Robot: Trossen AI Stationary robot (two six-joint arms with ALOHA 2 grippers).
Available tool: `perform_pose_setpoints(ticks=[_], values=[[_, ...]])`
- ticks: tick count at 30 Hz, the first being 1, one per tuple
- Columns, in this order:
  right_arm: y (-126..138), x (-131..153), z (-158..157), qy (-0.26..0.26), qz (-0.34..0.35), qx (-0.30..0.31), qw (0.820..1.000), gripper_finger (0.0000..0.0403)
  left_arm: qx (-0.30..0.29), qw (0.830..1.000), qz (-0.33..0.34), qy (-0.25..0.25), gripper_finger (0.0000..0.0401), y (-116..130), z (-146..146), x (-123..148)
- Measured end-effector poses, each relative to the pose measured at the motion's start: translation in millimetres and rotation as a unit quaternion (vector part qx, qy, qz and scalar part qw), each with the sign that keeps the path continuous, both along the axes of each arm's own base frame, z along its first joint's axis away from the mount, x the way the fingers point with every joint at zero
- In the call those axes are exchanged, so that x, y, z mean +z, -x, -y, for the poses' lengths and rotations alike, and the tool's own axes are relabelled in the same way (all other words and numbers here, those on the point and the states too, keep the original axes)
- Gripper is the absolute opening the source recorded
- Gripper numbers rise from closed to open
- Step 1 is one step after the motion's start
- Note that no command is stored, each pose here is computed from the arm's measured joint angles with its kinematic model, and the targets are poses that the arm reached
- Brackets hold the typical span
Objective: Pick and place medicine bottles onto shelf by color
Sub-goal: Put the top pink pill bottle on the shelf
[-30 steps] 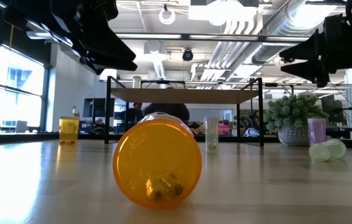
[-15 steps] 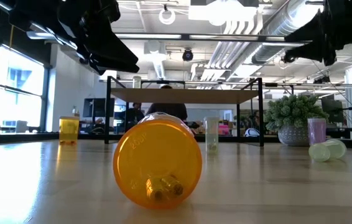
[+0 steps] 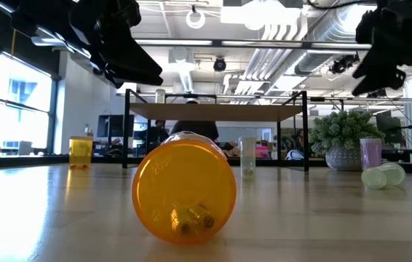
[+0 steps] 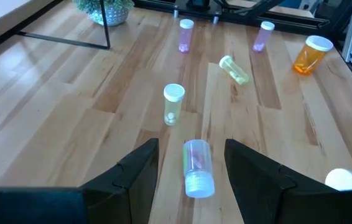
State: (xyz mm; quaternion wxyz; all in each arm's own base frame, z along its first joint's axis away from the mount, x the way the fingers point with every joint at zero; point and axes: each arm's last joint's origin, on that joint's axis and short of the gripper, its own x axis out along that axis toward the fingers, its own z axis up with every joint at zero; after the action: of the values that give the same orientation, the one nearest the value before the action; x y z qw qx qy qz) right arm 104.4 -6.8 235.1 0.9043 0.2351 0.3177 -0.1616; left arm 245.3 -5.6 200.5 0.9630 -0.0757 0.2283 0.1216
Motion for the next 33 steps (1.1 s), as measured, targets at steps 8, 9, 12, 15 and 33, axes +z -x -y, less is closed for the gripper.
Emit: perform_pose_setpoints(ticks=[8,9,12,15,33], values=[[-9,-16,-4,-0.034,-0.085,0.01,0.996,0.0264,0.0,1.0,0.0,0.0,0.0175,0,0,0],[-11,-17,-5,-0.034,-0.085,0.009,0.996,0.0264,0.0,1.0,0.0,0.0,0.0175,0,0,0],[-15,-17,-7,-0.03,-0.081,-0.004,0.996,0.0264,0.0,1.0,0.0,0.0,0.0175,0,0,0],[-17,-16,-9,-0.022,-0.083,-0.022,0.996,0.0264,0.0,1.0,0.0,0.0,0.0175,0,0,0],[-45,-26,-25,-0.022,-0.186,-0.079,0.979,0.0264,0.011,1.0,0.003,0.009,0.0175,0,0,0]])
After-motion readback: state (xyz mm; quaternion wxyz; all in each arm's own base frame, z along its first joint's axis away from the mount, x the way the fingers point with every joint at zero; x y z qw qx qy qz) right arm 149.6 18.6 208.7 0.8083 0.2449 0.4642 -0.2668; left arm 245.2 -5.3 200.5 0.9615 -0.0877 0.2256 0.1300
